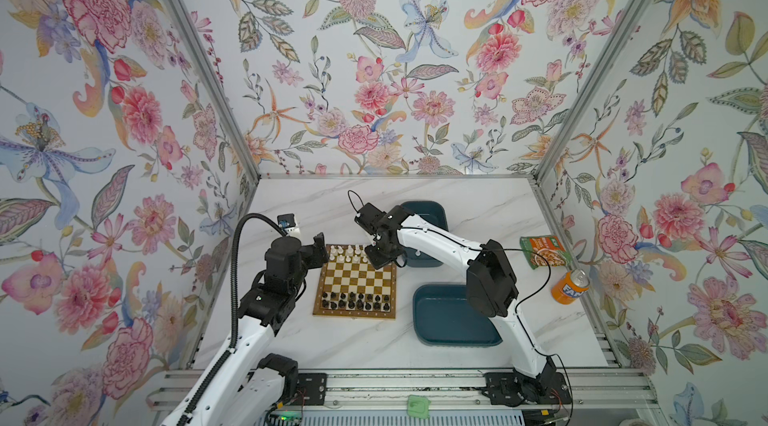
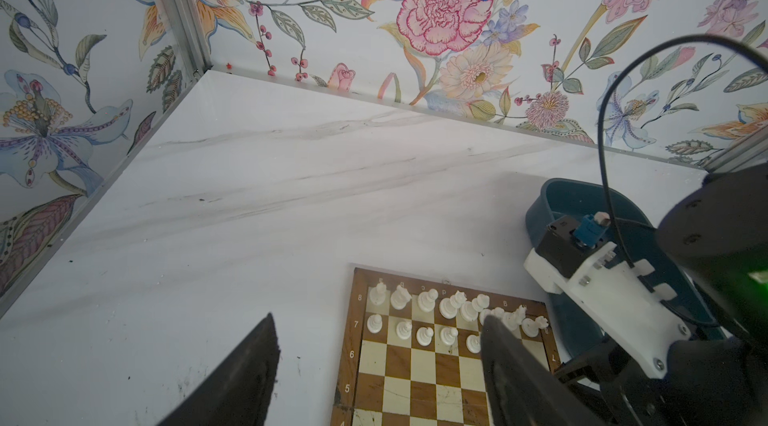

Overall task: Set up the chess pieces on the board
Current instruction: 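Carry the white pawn with the right gripper over the board's white pawn rank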

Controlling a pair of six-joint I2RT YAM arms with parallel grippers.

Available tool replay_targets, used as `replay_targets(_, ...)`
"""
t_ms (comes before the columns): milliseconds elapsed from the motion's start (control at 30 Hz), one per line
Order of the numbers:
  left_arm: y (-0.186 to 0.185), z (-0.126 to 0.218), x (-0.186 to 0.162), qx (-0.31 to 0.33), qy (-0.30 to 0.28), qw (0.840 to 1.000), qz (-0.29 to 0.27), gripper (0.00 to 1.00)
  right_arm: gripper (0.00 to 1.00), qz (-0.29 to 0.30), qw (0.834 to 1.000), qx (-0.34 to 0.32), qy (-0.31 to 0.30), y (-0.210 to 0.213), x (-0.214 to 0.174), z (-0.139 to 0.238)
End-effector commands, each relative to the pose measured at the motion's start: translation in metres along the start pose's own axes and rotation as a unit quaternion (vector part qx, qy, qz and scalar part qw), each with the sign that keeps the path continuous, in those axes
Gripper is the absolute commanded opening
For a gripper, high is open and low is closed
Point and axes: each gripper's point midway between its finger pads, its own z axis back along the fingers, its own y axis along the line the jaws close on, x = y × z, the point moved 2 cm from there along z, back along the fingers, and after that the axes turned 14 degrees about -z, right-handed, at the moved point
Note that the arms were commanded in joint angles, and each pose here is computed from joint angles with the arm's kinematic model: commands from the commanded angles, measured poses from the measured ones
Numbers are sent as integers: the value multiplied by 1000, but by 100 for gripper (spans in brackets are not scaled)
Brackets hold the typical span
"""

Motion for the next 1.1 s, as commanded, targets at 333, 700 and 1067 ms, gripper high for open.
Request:
replay_targets(333,9,-4,13,21,-15,999,-26,78,10,-20,1000,6,3,-1,16,-15)
replay_targets(700,14,-5,17,28,-19,999,-27,78,10,-22,1000,-7,9,-9,18,-23)
replay_targets(1067,14,-6,20,28,-20,999,-25,78,12,-25,1000,-12,12,-16,20,-26)
